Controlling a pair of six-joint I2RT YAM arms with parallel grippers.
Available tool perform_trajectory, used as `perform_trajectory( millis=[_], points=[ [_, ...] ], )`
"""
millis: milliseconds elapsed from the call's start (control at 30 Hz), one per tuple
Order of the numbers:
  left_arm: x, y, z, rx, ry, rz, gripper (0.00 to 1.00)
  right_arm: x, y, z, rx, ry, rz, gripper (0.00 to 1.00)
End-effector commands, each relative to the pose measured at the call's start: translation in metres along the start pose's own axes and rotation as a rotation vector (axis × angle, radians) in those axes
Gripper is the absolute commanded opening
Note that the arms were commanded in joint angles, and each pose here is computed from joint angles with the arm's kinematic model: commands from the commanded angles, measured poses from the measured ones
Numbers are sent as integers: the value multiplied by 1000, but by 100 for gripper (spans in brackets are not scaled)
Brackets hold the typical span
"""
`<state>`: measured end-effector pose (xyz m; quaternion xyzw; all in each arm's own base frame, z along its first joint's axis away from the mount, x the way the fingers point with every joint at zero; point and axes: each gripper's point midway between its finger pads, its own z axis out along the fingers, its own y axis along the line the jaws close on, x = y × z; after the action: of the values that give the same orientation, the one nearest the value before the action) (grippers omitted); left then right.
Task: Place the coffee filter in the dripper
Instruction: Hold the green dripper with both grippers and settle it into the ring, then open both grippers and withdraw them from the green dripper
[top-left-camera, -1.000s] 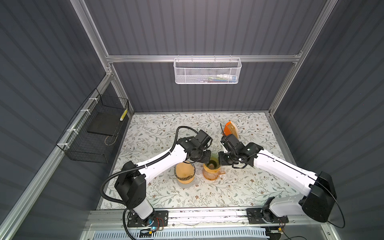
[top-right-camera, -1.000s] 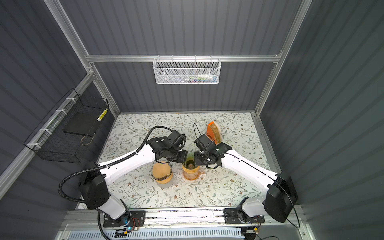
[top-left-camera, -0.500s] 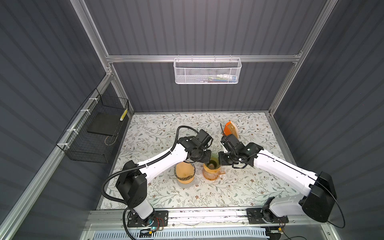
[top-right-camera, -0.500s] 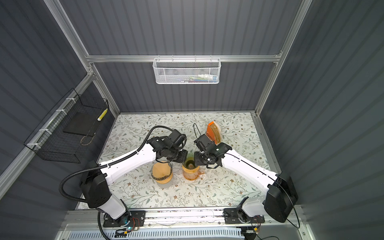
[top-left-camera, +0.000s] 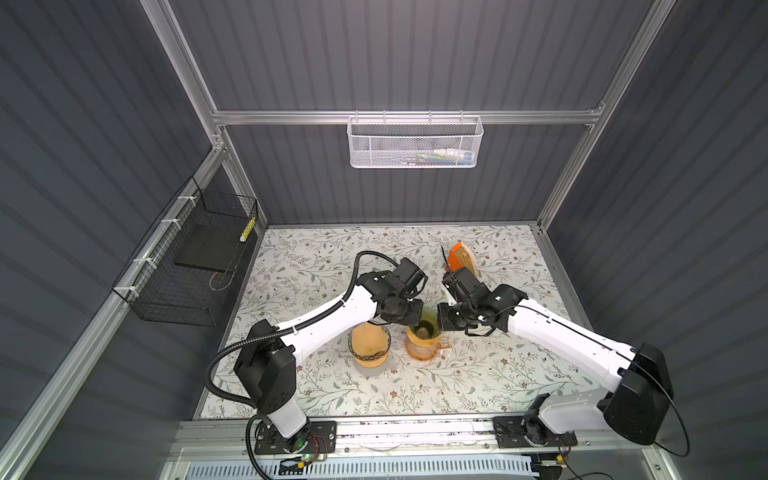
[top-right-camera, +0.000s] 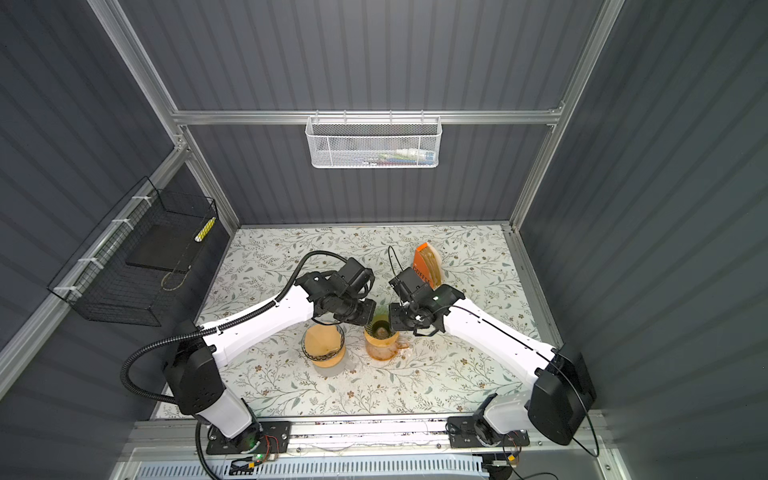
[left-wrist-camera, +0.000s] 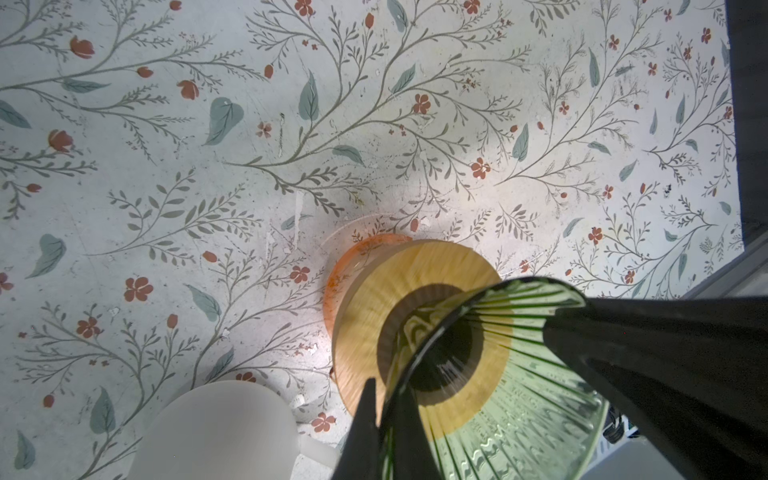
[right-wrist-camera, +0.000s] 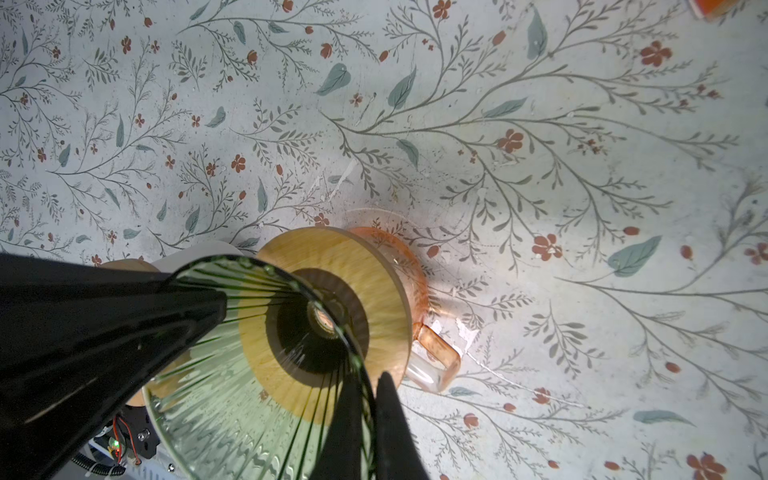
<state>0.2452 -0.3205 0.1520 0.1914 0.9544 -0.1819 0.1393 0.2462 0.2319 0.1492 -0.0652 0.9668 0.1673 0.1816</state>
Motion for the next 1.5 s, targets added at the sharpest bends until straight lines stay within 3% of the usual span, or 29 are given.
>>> perform_trajectory(
  millis=[0,433,700,1467],
  points=[
    [10,7,8,-73,56,45,7,13,-13,1,60,57,-23,3],
    [3,8,0,-93,21,48,20,5,-8,-7,47,42,-31,16],
    [-5,7,-7,-94,-15,51,24,-1,-7,-12,46,27,-38,24],
    [-33,-8,-42,-55,-141,51,26,-16,3,-36,3,-41,-26,26]
  ],
)
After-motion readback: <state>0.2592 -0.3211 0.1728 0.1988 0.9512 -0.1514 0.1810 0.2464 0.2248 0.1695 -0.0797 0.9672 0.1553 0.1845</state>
